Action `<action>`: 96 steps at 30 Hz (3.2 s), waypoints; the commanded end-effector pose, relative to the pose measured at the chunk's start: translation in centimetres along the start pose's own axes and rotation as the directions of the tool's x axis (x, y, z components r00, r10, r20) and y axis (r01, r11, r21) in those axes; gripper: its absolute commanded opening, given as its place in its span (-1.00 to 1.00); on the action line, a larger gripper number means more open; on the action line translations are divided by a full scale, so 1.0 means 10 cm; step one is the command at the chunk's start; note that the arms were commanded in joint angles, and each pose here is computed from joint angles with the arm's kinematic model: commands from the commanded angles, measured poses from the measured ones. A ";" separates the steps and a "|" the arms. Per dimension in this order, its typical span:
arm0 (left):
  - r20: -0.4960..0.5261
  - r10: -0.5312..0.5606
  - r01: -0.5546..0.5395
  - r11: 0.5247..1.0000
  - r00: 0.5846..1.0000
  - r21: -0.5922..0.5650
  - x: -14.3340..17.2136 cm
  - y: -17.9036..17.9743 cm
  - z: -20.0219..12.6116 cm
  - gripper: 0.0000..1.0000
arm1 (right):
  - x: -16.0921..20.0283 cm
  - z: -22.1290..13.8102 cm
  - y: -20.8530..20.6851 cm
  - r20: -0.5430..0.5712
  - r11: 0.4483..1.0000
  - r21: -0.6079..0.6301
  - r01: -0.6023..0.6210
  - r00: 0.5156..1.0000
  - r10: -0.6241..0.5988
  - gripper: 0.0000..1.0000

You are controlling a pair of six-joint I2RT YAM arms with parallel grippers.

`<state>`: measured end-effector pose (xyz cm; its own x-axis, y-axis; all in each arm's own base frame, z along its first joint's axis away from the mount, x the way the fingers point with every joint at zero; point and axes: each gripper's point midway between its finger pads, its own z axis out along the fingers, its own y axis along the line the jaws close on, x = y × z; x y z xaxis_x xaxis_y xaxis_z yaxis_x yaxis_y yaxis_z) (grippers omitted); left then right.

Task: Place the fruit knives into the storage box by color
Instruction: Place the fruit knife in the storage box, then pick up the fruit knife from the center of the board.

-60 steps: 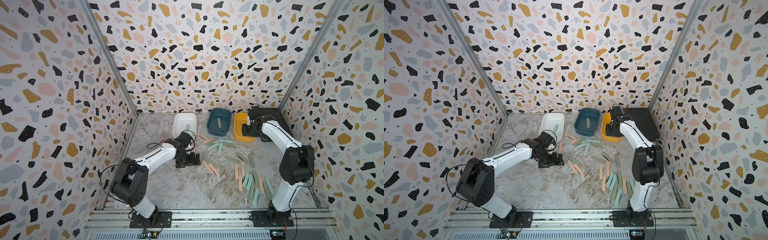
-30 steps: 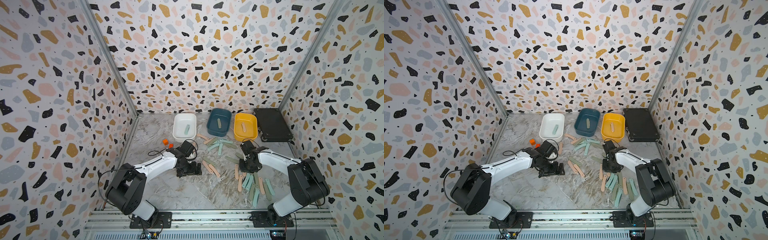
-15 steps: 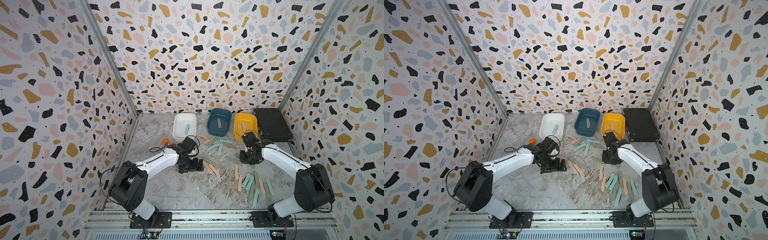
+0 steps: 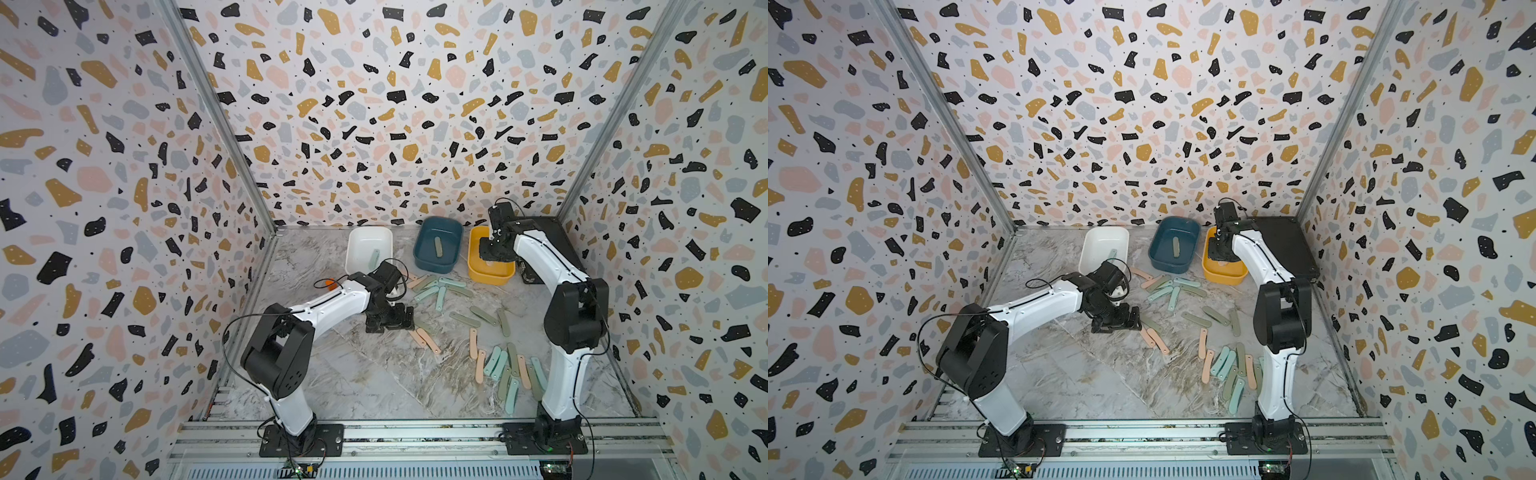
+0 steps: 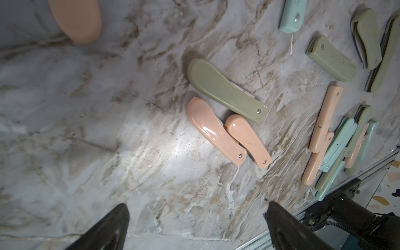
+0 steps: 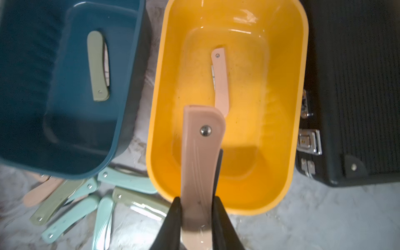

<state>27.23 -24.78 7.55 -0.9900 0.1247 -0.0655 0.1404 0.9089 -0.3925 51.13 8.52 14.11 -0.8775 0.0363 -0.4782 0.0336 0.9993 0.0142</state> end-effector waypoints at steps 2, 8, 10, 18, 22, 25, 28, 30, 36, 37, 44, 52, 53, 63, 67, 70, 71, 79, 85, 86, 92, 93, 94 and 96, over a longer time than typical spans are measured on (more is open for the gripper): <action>-0.018 0.020 -0.020 1.000 1.000 -0.003 0.01 -0.03 0.01 0.98 | -0.08 0.17 -0.12 -0.037 0.999 -0.003 0.043 0.998 -0.043 -0.69; -0.028 0.017 -0.018 1.000 0.999 -0.009 0.00 -0.02 0.02 0.98 | -0.13 0.60 -0.11 -0.069 0.998 -0.010 0.057 0.996 -0.058 -0.66; -0.023 0.020 -0.020 1.000 1.000 -0.022 0.00 -0.01 0.00 0.98 | -0.13 0.73 -0.14 -0.080 0.999 0.004 0.055 0.995 -0.054 -0.65; -0.022 0.009 -0.009 1.000 1.000 -0.029 0.03 0.02 -0.01 0.98 | -0.18 1.00 -0.20 -0.087 0.997 0.045 0.063 0.994 -0.059 -0.51; -0.016 0.005 -0.006 0.999 1.000 -0.036 0.04 0.03 -0.02 0.98 | -0.24 0.77 -0.17 -0.080 0.998 0.024 0.052 0.996 -0.050 -0.26; -0.014 -0.013 0.012 1.000 1.000 -0.028 0.05 0.02 -0.02 0.98 | -0.29 0.39 -0.12 -0.046 1.000 -0.010 0.028 0.999 -0.028 -0.07; -0.009 -0.035 0.034 0.999 0.999 -0.033 0.08 0.02 -0.01 0.98 | -0.19 0.03 -0.08 -0.024 0.999 -0.039 -0.001 1.000 0.001 0.09; 0.005 -0.044 0.045 0.998 0.999 -0.053 0.07 0.04 -0.01 0.99 | 0.04 -0.20 0.02 -0.019 0.997 -0.072 -0.002 1.000 0.001 0.22; 0.004 -0.068 0.068 0.992 0.998 -0.110 0.07 0.03 0.09 0.91 | 0.96 -0.67 0.34 -0.016 0.975 -0.220 0.032 0.999 -0.036 0.54; 0.002 -0.068 0.068 0.991 0.998 -0.118 0.07 0.03 0.12 0.88 | 1.10 -0.71 0.37 -0.015 0.970 -0.242 0.037 0.999 -0.041 0.60; -0.022 -0.070 0.065 0.984 0.997 -0.166 0.00 0.00 0.37 0.84 | 1.72 -0.68 0.42 -0.079 0.949 -0.315 0.029 0.995 -0.056 0.70; -0.041 -0.051 0.041 0.974 0.998 -0.224 -0.11 0.00 0.53 0.76 | 1.88 -0.59 0.58 -0.112 0.928 -0.371 0.019 0.992 -0.065 0.82; -0.047 -0.052 0.040 0.973 0.998 -0.226 -0.11 0.00 0.56 0.74 | 1.88 -0.58 0.58 -0.112 0.928 -0.371 0.020 0.991 -0.066 0.82; -0.074 -0.061 0.038 0.961 0.995 -0.275 -0.04 0.12 0.67 0.52 | 1.89 -0.50 0.60 -0.120 0.928 -0.373 0.013 0.991 -0.062 0.83; -0.078 -0.059 0.034 0.957 0.995 -0.287 0.01 0.17 0.66 0.44 | 1.89 -0.46 0.61 -0.123 0.928 -0.372 0.013 0.990 -0.063 0.83; -0.078 -0.053 0.029 0.956 0.996 -0.291 0.05 0.19 0.63 0.27 | 1.90 -0.43 0.62 -0.124 0.927 -0.374 0.006 0.991 -0.057 0.83; -0.079 -0.050 0.024 0.955 0.996 -0.294 0.06 0.19 0.61 0.23 | 1.90 -0.42 0.61 -0.126 0.928 -0.373 0.006 0.990 -0.057 0.83; -0.054 -0.027 0.010 0.954 0.998 -0.301 0.07 0.17 0.46 0.19 | 1.93 -0.34 0.62 -0.133 0.927 -0.375 -0.010 0.990 -0.043 0.84; -0.040 -0.006 -0.005 0.961 0.999 -0.278 -0.07 0.02 0.40 0.56 | 1.92 -0.33 0.60 -0.127 0.932 -0.362 -0.004 0.991 -0.045 0.90; -0.035 -0.005 -0.005 0.960 0.999 -0.279 -0.08 0.02 0.40 0.61 | 1.92 -0.33 0.60 -0.126 0.933 -0.361 -0.003 0.991 -0.046 0.91; -0.073 -0.011 -0.010 0.957 0.997 -0.289 -0.12 0.03 0.59 0.46 | 1.93 -0.32 0.60 -0.126 0.933 -0.361 -0.004 0.991 -0.044 0.93; -0.080 -0.012 -0.011 0.957 0.997 -0.289 -0.12 0.03 0.62 0.40 | 1.93 -0.31 0.59 -0.127 0.934 -0.358 -0.004 0.991 -0.045 0.94; -0.085 -0.015 -0.011 0.957 0.996 -0.290 -0.11 0.03 0.65 0.34 | 1.93 -0.31 0.59 -0.125 0.934 -0.357 -0.004 0.991 -0.044 0.95; -0.092 -0.016 -0.012 0.956 0.996 -0.295 -0.08 0.05 0.68 0.19 | 1.92 -0.32 0.59 -0.124 0.934 -0.357 -0.002 0.991 -0.045 0.96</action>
<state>29.01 -27.06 1.93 -0.9916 0.1289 -0.0089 0.1291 0.9851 -0.1133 33.06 15.29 7.73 -0.9312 -0.0111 -0.3643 -0.1419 0.9317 0.3344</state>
